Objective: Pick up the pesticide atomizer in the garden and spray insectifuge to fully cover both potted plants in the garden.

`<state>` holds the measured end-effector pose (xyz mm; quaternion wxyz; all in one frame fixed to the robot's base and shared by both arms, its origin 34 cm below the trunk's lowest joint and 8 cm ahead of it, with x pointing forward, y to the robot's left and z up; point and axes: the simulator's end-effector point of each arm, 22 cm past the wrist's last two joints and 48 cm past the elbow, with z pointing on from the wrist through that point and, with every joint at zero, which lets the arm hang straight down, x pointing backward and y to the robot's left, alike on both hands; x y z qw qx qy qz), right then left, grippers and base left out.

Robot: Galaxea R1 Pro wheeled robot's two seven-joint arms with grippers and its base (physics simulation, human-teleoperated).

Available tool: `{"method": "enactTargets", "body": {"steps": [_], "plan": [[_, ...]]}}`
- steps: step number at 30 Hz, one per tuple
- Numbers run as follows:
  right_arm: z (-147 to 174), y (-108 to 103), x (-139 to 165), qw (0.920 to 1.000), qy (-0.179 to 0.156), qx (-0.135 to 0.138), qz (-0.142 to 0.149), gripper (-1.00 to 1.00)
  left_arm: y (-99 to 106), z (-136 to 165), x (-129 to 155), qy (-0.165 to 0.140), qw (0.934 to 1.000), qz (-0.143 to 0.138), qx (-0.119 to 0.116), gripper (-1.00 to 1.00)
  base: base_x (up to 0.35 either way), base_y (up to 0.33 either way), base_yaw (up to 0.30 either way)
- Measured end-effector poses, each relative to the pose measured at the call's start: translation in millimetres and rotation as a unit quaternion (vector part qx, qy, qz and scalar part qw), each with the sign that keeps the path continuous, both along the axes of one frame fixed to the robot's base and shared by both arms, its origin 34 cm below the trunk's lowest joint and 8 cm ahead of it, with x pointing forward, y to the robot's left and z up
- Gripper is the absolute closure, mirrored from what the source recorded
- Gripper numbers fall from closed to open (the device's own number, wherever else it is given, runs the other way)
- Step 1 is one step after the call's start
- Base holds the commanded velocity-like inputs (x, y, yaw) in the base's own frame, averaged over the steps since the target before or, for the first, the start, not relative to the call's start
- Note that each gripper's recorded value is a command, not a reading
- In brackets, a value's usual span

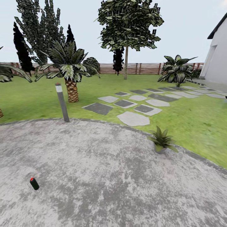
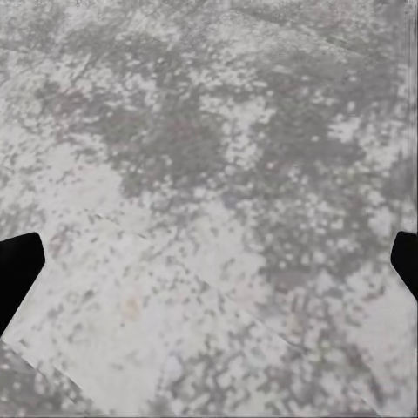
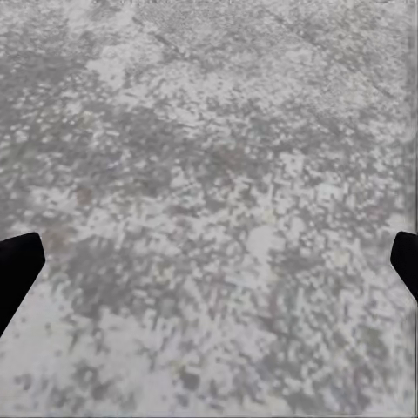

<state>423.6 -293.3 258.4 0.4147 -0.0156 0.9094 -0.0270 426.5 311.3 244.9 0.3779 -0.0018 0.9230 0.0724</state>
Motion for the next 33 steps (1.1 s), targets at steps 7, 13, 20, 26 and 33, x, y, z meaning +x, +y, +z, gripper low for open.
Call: {"method": "enactTargets", "body": {"steps": [7, 13, 20, 26, 33], "plan": [[0.0, -0.2, -0.1, 1.0, 0.0, 0.0, -0.001, -1.0, -0.2, 0.0, 0.0, 0.0, 1.0, 0.0, 0.0, -1.0, 0.29, -0.172, 0.0], [0.2, -0.1, 0.3, 1.0, 0.0, 0.0, -0.001, -1.0, 0.0, 0.0, 0.0, 0.0, 1.0, 0.0, 0.0, -1.0, 0.29, -0.171, 0.01], [0.0, -0.5, 0.1, 1.0, 0.0, 0.0, -0.001, -1.0, 0.2, 0.0, -0.1, 0.0, 1.0, 0.0, 0.0, -1.0, 0.289, -0.171, 0.197], [0.0, -0.5, 0.1, 1.0, 0.0, 0.0, -0.001, -1.0, 0.1, 0.0, -0.1, 0.0, 1.0, 0.0, 0.0, -1.0, 0.284, -0.171, 0.273], [-0.1, -0.6, -0.1, 1.0, 0.0, 0.0, -0.002, -1.0, 0.1, -0.3, -0.7, 0.001, 1.0, 0.0, 0.0, -1.0, 0.278, -0.172, 0.277]]}}
